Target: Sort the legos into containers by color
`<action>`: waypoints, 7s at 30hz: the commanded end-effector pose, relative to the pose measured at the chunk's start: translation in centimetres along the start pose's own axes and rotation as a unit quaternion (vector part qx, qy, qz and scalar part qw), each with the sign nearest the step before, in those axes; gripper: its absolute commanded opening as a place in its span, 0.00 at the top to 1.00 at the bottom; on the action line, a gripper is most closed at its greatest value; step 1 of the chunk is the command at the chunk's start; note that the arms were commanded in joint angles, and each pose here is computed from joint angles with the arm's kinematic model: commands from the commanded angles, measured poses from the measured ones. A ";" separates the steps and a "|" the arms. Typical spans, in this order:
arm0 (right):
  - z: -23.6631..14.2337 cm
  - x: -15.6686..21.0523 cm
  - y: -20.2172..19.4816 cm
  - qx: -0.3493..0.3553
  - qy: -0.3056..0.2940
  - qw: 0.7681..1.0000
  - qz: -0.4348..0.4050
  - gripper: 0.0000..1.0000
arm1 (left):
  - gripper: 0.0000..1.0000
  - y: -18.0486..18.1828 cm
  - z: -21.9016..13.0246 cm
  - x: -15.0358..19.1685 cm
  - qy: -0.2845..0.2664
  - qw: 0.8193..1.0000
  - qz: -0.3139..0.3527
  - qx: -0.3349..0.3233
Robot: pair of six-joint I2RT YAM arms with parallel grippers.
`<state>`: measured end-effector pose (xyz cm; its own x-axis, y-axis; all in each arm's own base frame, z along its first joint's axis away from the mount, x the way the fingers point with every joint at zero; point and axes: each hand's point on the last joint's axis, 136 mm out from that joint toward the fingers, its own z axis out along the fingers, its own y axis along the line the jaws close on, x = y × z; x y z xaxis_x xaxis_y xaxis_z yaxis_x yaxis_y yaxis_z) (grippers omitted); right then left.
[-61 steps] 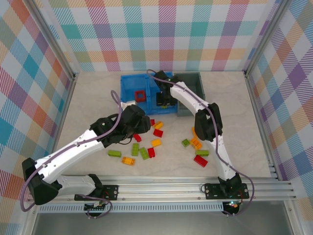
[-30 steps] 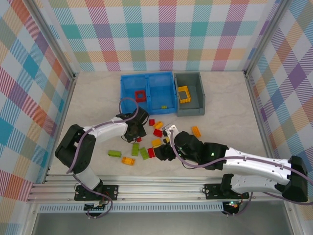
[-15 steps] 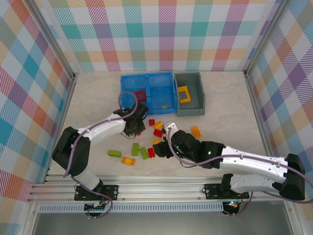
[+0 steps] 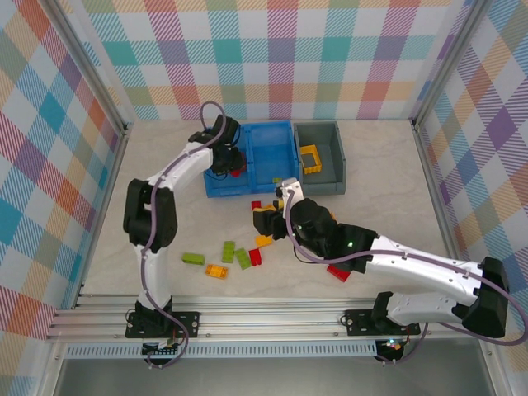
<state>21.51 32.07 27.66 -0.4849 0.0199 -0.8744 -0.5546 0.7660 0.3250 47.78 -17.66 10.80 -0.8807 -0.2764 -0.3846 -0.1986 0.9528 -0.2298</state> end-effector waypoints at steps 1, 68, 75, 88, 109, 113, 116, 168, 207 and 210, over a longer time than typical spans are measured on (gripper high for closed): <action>0.1 -0.9 0.3 -0.001 -0.012 1.000 0.008 0.38 | 0.82 0.1 0.8 0.8 0.038 0.999 0.022 -0.002; 2.2 17.3 -28.5 0.278 0.414 0.850 0.169 0.61 | 0.33 -12.8 -21.4 27.2 -0.181 0.941 0.135 0.251; 1.7 9.8 -27.1 0.290 0.328 0.890 0.126 0.73 | 0.33 -12.4 -21.6 26.2 -0.180 0.945 0.150 0.230; 9.6 -4.0 -33.2 0.396 0.257 0.881 0.033 0.73 | 0.33 -16.4 -21.7 15.1 -0.174 0.937 0.141 0.266; 18.1 -1.4 -41.1 0.459 0.287 0.841 -0.004 0.65 | 0.33 -17.4 -17.6 12.4 -0.166 0.939 0.142 0.266; 18.2 -2.2 -40.5 0.444 0.281 0.851 -0.001 0.55 | 0.33 -16.8 -18.0 12.4 -0.166 0.940 0.137 0.264; 17.8 -3.7 -39.4 0.432 0.268 0.861 0.004 0.46 | 0.33 -16.2 -18.2 12.5 -0.167 0.942 0.134 0.259; -0.1 9.9 7.8 -0.225 0.210 0.947 -0.094 0.15 | 0.72 17.4 -5.3 23.8 -0.014 0.912 -0.395 -0.113; -5.1 -1.8 -9.5 0.141 -0.018 0.987 0.077 0.19 | 0.65 -14.0 2.2 3.6 -0.033 0.998 0.049 -0.005; -4.9 -1.2 -9.6 0.142 -0.005 0.987 0.074 0.18 | 0.52 -13.9 1.2 3.4 -0.036 0.998 0.046 -0.004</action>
<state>24.17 21.90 28.63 -0.5145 0.1643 -0.8416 -0.2861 0.8923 0.3491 47.78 -31.99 8.88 -0.8754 -0.1863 -0.4461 -0.1314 0.9797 -0.1511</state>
